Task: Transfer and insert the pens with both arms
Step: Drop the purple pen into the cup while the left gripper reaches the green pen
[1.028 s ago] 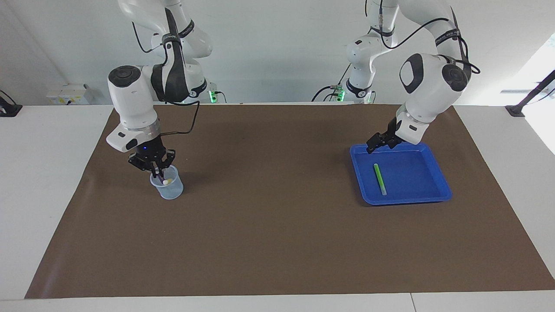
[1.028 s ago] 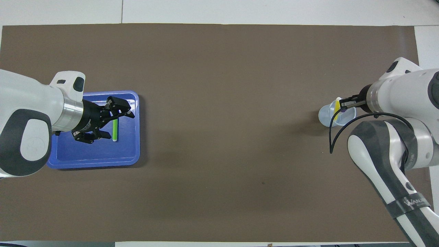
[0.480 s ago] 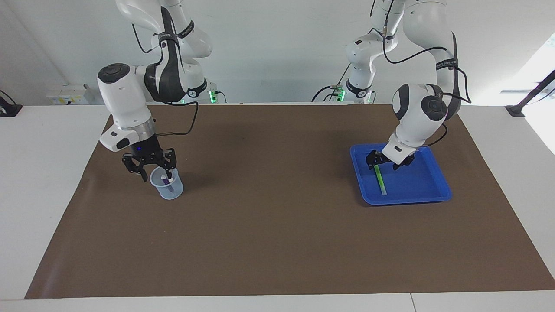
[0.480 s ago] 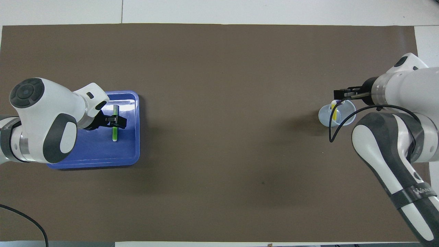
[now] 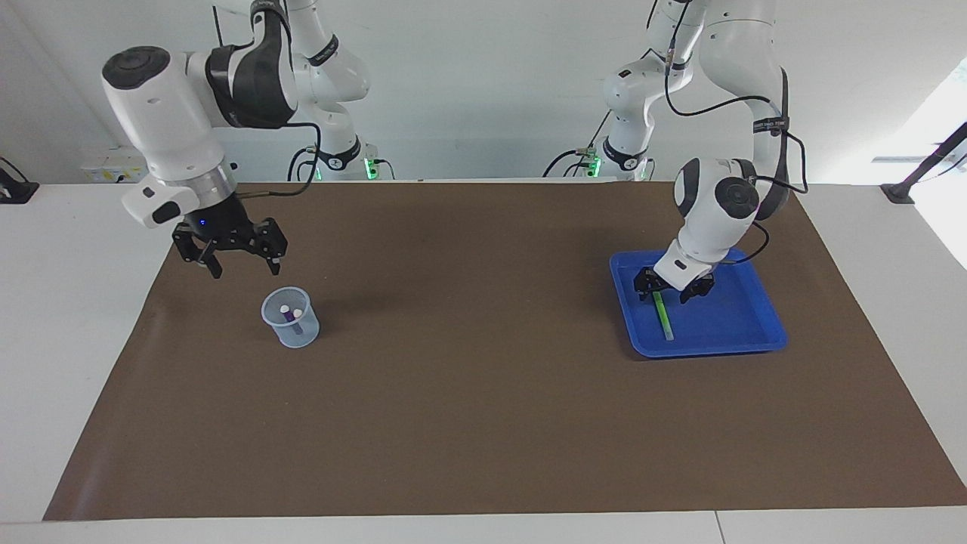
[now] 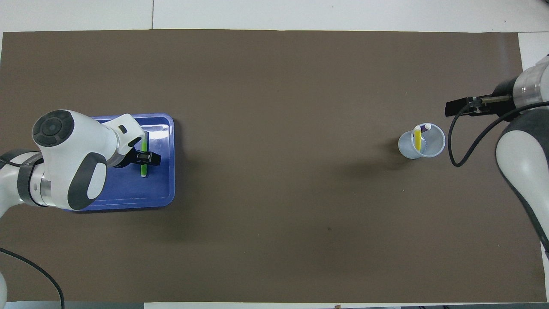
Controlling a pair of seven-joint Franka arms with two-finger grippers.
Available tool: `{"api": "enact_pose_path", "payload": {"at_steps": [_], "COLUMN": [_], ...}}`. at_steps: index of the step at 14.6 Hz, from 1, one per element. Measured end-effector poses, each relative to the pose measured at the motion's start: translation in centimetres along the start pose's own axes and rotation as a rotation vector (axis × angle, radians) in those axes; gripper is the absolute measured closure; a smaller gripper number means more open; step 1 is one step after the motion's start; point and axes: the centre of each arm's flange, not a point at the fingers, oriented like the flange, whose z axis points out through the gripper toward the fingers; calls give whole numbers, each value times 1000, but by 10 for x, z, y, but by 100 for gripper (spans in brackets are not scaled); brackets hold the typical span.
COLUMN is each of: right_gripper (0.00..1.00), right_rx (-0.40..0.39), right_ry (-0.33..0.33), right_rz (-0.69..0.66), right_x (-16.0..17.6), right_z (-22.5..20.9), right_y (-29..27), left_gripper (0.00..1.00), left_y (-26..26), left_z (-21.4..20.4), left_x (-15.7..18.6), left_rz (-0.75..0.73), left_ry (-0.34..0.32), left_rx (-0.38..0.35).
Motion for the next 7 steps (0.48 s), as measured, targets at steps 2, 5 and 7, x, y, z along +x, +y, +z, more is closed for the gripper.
{"api": "enact_pose_path", "payload": {"at_steps": [2,5,7], "right_gripper": [0,0,0], "right_rx": [2,5,3], "right_ry": [-48,-100,-119], "right_rz": [-3,-11,5], "right_x": [-5,-12,-17], "right_z": [-22,-49,-59], "right_y": [-3,-11,-24], "left_gripper": [7,8,8], "left_y": [0,0,-1], "left_z": [7,13,14], "left_x": [2,7,11], "left_rz": [10,11,11], "left_ry": [7,27,32], "left_rx": [-2,-15,-22]}}
